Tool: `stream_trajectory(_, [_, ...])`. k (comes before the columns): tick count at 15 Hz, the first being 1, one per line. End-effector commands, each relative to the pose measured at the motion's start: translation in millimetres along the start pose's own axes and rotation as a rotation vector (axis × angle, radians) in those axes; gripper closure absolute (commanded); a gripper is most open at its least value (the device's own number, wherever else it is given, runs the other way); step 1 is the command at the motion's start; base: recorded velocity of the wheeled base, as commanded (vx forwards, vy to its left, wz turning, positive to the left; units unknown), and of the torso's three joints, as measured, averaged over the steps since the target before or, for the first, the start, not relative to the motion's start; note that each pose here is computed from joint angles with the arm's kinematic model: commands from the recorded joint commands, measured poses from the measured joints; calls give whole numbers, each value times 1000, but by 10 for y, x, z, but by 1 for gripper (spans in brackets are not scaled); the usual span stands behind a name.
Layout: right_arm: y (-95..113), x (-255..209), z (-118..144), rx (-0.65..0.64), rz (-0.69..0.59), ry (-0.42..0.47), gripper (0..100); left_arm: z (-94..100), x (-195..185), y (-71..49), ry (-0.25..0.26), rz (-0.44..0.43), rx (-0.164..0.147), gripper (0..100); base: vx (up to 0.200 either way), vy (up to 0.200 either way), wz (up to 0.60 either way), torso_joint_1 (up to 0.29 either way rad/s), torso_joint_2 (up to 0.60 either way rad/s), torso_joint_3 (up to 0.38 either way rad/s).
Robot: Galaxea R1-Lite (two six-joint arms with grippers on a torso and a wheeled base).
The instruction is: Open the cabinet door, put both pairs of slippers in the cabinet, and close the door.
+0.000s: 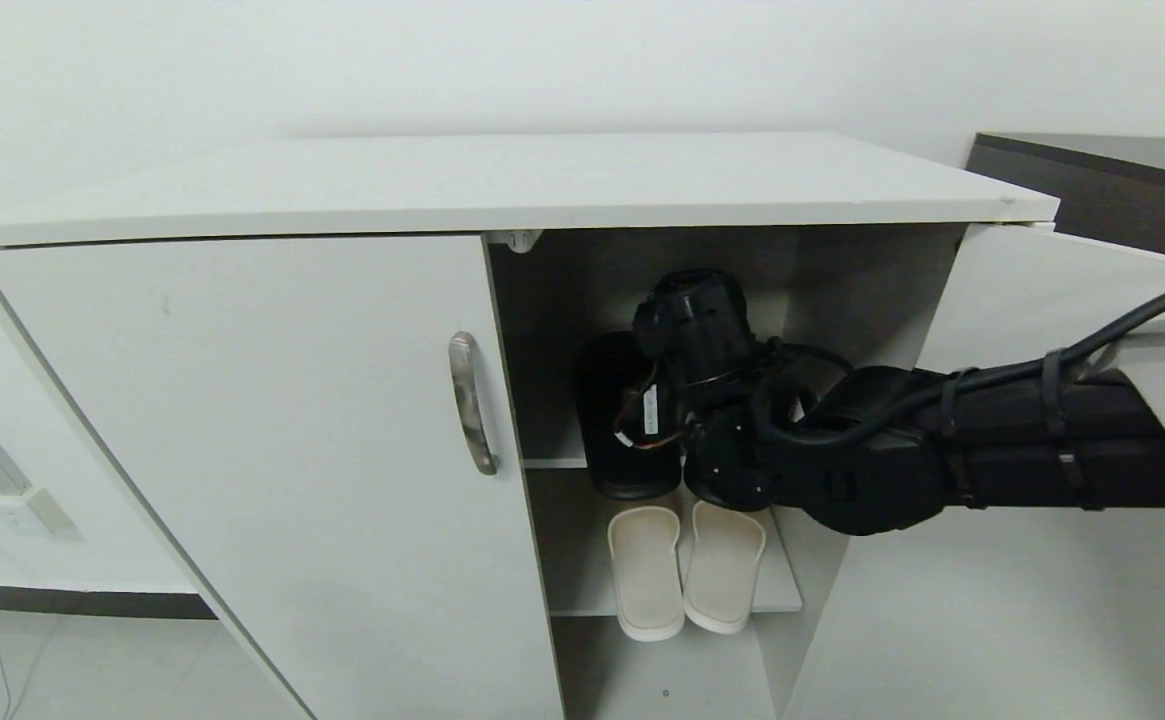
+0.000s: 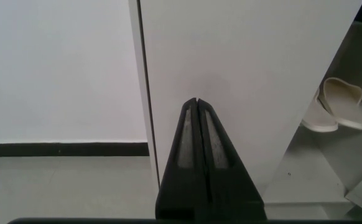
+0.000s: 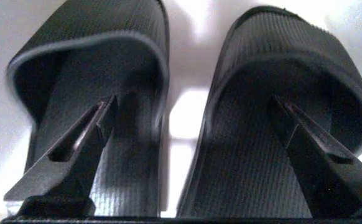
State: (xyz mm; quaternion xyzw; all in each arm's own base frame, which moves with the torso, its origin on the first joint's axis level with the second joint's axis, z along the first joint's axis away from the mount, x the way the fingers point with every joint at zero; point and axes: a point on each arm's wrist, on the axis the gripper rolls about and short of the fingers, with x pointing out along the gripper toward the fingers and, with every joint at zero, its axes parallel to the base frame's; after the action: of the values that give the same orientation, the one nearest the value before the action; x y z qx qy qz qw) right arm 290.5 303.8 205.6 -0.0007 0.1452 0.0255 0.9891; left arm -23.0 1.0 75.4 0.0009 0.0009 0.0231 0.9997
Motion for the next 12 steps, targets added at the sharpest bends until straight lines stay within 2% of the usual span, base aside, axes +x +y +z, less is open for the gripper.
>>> stream_trajectory(1, [-50,-130,28,8,13,-11,0,0,1,0,1,1,0,100,0,0,0,0,0,0])
stream_trajectory(5, [-98,-490,-64,-3,85,-17,0,0,1,0,1,1,0,100,0,0,0,0,0,0])
stream_trajectory(9, [-301,-855,-222,-16,229,-62,0,0,1,0,1,1,0,100,0,0,0,0,0,0])
stream_trajectory(10, [-325,-875,-252,-18,244,-75,100,0,1,0,1,1,1,100,0,0,0,0,0,0])
stream_trajectory(12, [-357,-887,-343,-18,285,-104,100,0,1,0,1,1,1,100,0,0,0,0,0,0])
